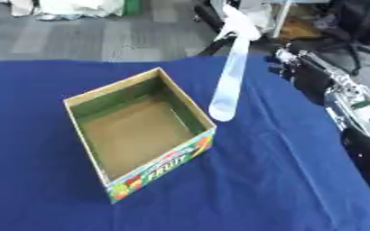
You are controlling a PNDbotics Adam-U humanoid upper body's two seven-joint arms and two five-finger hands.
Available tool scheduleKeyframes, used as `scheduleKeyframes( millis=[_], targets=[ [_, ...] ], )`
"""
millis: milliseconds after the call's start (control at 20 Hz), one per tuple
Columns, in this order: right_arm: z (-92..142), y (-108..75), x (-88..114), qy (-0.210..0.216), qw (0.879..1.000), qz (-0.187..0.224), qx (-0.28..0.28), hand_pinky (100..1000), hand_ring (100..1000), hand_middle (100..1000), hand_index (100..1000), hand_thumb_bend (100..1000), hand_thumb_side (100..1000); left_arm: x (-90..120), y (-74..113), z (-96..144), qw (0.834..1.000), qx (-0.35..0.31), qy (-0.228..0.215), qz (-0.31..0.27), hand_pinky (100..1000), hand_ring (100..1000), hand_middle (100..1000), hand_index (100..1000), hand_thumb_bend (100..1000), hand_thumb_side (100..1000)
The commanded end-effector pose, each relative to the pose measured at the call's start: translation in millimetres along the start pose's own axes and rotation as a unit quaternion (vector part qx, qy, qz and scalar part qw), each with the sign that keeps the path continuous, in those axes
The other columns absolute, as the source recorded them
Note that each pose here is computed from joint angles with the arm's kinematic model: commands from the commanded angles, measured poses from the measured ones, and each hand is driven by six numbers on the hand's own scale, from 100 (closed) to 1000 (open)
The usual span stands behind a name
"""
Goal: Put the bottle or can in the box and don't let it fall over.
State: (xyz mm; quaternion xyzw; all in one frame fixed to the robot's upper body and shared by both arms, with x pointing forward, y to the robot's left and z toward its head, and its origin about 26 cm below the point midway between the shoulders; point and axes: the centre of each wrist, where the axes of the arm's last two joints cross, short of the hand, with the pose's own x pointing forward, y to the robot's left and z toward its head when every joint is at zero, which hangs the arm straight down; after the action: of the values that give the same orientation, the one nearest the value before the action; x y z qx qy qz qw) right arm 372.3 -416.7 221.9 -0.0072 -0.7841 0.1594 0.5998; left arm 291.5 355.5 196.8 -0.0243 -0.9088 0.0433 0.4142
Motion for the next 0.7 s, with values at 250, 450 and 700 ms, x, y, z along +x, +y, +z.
scheduleKeyframes(
  millis=[250, 450, 700],
  targets=[
    [-6, -6.9, 16, -0.016, 1.0, 0.006, 0.011, 1000, 1000, 1000, 1000, 100, 538, 9, -2.0, -8, 1.0, -0.015, -0.016, -0.003, 929, 1000, 1000, 811, 364, 660],
    [-9, -5.9, 19, -0.019, 1.0, -0.003, 0.018, 1000, 1000, 1000, 1000, 100, 544, 9, -2.5, -8, 1.0, -0.017, -0.017, -0.002, 929, 1000, 1000, 811, 363, 661],
    [-13, -4.0, 24, -0.025, 0.999, -0.01, 0.029, 1000, 1000, 1000, 1000, 100, 550, 9, -3.4, -10, 1.0, -0.019, -0.019, 0.0, 930, 1000, 1000, 812, 362, 662]
  ],
)
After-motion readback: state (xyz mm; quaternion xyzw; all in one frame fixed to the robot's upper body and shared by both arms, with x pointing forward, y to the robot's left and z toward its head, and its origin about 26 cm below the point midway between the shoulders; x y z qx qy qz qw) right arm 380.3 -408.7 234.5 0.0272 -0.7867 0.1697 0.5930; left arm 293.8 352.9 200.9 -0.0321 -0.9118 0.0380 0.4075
